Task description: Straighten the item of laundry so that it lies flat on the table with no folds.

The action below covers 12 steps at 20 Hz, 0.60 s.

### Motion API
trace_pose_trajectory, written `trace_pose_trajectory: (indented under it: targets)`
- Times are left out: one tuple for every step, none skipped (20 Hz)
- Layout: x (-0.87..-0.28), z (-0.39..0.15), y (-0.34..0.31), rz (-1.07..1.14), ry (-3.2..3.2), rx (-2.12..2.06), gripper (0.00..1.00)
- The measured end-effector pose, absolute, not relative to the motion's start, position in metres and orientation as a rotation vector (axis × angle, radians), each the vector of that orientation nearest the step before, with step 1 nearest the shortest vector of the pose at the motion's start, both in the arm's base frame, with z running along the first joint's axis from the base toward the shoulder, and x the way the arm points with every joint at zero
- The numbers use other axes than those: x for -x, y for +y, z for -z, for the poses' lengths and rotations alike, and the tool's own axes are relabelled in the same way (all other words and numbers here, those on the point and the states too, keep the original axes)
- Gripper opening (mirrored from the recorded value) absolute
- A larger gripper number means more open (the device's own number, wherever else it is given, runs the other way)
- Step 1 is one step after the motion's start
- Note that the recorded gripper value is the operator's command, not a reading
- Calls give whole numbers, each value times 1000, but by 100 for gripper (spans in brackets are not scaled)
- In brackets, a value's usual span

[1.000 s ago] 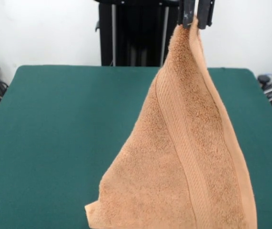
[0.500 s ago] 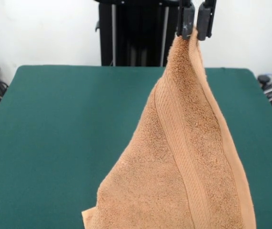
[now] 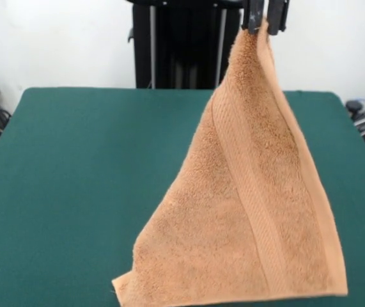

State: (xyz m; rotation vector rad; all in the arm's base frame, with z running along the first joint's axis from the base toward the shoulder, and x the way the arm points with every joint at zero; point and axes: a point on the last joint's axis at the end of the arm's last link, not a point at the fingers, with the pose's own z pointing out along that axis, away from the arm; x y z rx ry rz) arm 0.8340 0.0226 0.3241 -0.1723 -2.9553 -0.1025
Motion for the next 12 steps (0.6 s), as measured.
trace_pose_trajectory:
  targets:
    - [-827, -324, 24, 98, -2969, 179, 0]
    - [-819, -323, 24, 92, -2990, 187, 0]
    - [-813, -322, 24, 85, -3005, 195, 0]
    - [-807, -321, 24, 77, -3026, 204, 0]
    - [-801, -319, 23, 69, -3047, 213, 0]
    - [-795, -318, 22, 59, -3068, 223, 0]
    - [-791, -317, 21, 56, -3082, 229, 0]
    - [-787, -315, 21, 54, -3097, 236, 0]
    - [-782, -314, 21, 50, -3109, 241, 0]
    - [-777, -312, 21, 47, -3119, 245, 0]
    - [-772, -311, 21, 45, -3129, 249, 0]
    - [-768, -309, 21, 43, -3133, 252, 0]
